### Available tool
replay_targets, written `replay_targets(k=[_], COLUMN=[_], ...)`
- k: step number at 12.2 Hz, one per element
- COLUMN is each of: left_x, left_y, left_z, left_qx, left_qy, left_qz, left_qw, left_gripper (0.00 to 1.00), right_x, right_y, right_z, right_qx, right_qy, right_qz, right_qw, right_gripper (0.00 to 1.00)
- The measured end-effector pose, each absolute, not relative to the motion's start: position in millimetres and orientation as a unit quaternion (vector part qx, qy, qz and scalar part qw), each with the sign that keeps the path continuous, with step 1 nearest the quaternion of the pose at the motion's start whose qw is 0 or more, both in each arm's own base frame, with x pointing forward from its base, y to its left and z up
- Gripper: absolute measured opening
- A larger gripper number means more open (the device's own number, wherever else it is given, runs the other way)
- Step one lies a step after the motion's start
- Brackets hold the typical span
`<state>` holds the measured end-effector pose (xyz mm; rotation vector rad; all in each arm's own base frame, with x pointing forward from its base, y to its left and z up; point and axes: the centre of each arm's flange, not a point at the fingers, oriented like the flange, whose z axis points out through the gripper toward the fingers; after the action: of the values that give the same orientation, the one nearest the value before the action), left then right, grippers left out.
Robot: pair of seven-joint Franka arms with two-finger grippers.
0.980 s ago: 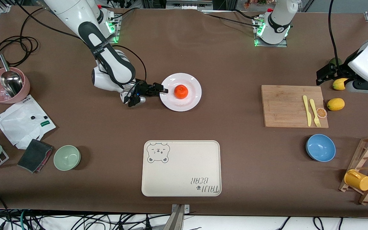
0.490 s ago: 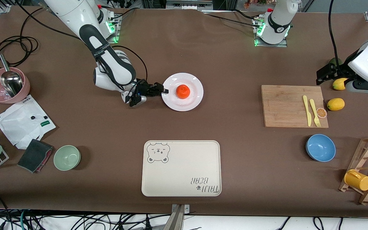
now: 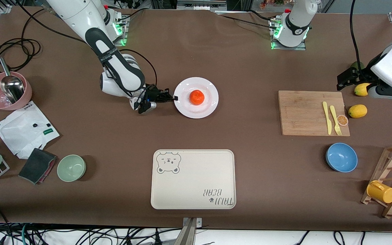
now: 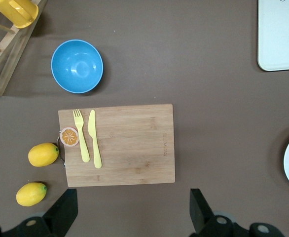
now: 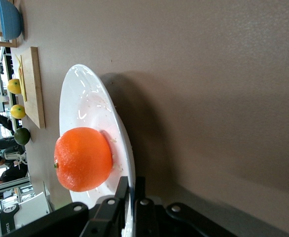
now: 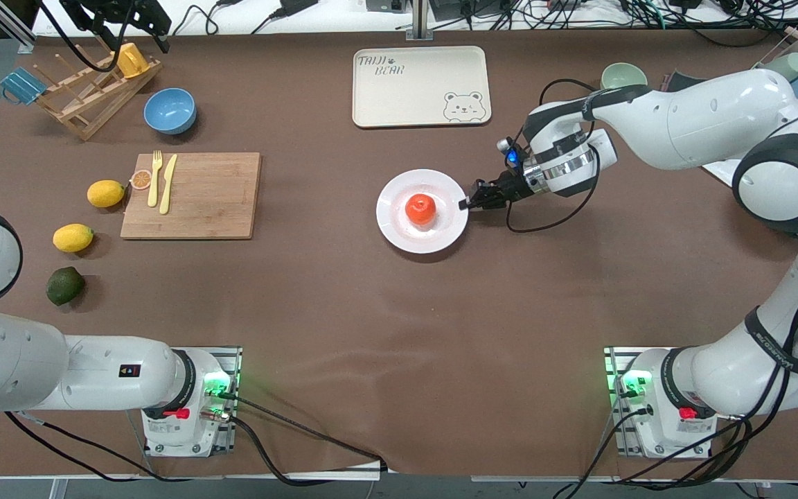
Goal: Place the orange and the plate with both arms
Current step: 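Slide the plate with the orange onto the bear placemat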
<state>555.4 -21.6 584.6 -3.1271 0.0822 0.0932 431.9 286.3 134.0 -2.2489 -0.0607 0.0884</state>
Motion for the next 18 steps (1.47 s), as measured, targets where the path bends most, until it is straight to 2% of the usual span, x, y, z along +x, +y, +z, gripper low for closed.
replay_targets(k=[5, 8, 14, 18], left_x=[555.4, 555.4, 555.3, 555.3], left_y=[-21.6, -21.6, -21.4, -21.3], left_z=[584.5, 584.5, 584.4, 584.3], left_qx=[-0.999, -0.999, -0.999, -0.999], left_qy=[0.026, 0.026, 0.026, 0.026], left_qz=[0.030, 0.030, 0.030, 0.031], left_qw=[0.006, 0.006, 0.006, 0.006], left_gripper=[1.00, 1.00, 1.00, 1.00], right_x=[435.5, 455.7, 536.4, 608.0], right_y=[288.5, 294.6, 304.8, 305.6], right_z=[136.9, 151.0, 189.5, 169.8], right_qx=[-0.900, -0.896, -0.874, -0.852], right_qy=[-0.027, -0.007, 0.063, 0.099], right_qz=[0.030, 0.019, -0.017, -0.045], right_qw=[0.435, 0.444, 0.482, 0.512], right_gripper=[0.04, 0.04, 0.04, 0.04])
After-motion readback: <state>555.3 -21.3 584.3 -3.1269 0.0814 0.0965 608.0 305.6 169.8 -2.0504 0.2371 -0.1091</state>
